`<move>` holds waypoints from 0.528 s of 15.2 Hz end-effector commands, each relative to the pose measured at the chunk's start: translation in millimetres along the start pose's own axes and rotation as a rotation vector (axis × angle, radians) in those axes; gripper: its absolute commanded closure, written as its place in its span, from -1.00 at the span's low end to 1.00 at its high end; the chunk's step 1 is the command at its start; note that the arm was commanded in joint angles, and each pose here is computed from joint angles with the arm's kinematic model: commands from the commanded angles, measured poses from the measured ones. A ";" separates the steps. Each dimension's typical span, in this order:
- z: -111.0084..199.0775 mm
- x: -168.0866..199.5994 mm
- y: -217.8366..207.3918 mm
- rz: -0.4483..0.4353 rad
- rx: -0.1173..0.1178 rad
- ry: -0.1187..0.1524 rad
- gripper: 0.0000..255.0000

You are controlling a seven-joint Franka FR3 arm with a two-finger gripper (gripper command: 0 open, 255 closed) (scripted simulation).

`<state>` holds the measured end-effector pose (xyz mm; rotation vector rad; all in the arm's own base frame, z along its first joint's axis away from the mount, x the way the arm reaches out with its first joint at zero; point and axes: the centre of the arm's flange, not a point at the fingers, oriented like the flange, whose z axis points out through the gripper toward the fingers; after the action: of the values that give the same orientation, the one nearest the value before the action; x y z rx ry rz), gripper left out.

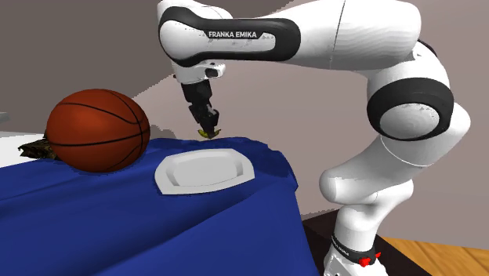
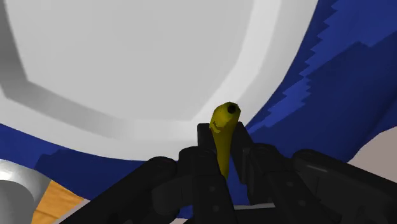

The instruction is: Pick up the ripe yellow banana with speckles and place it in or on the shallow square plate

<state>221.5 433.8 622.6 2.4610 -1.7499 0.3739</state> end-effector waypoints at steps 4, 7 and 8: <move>-9.3 -38.0 52.1 0.001 -0.001 0.000 1.00; 0.8 -40.8 53.0 0.001 -0.001 0.000 1.00; 5.9 -42.1 53.3 0.001 -0.001 0.000 1.00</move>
<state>160.4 453.9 607.2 2.4602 -1.7502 0.3733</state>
